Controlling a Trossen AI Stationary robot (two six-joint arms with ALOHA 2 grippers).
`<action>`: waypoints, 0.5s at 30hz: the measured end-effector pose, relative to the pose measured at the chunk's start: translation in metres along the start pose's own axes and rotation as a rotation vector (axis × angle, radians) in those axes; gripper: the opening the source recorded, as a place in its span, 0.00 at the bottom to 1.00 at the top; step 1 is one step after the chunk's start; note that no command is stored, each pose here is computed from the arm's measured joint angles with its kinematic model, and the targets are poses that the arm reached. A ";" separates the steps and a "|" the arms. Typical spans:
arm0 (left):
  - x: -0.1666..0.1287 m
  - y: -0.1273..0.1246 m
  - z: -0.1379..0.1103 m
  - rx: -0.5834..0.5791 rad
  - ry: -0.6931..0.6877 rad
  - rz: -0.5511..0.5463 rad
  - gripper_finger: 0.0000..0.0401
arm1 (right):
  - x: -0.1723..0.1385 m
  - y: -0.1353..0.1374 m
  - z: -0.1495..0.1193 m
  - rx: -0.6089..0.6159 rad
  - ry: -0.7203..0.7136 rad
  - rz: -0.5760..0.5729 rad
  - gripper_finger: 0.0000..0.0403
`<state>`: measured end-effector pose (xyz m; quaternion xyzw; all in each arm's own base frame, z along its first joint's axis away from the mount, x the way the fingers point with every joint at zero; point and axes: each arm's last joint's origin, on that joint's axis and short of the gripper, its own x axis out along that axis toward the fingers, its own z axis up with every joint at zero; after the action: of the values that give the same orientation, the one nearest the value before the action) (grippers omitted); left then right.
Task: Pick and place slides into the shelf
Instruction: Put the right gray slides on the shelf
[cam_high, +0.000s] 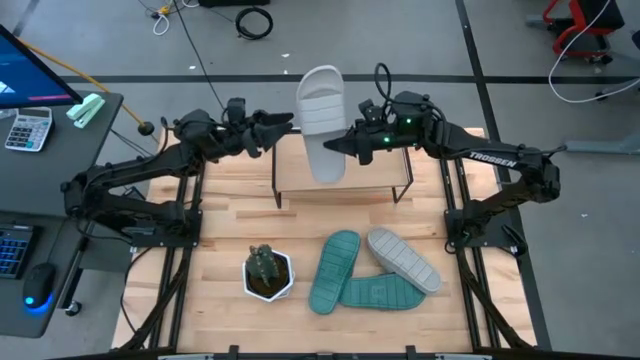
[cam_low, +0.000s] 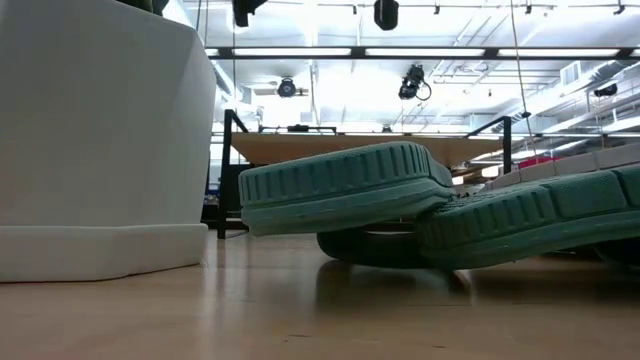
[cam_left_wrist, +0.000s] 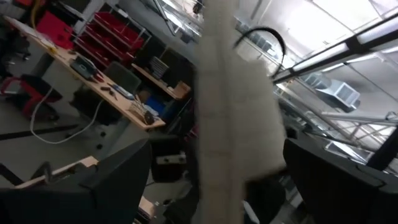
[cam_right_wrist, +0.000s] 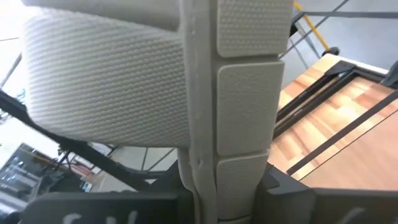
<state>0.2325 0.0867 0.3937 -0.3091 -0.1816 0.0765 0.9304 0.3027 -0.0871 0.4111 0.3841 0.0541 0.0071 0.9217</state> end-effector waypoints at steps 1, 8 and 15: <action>0.000 0.001 0.001 -0.001 -0.001 0.001 0.93 | 0.001 0.000 -0.001 0.003 0.005 0.002 0.17; 0.003 0.005 -0.001 -0.013 0.010 0.001 0.94 | 0.006 0.003 -0.005 0.010 0.019 0.017 0.16; 0.005 0.001 -0.002 -0.035 -0.007 -0.033 0.99 | 0.013 -0.002 -0.007 0.029 0.027 0.010 0.16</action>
<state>0.2378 0.0877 0.3925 -0.3220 -0.1912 0.0589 0.9254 0.3147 -0.0828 0.4034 0.3974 0.0646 0.0162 0.9152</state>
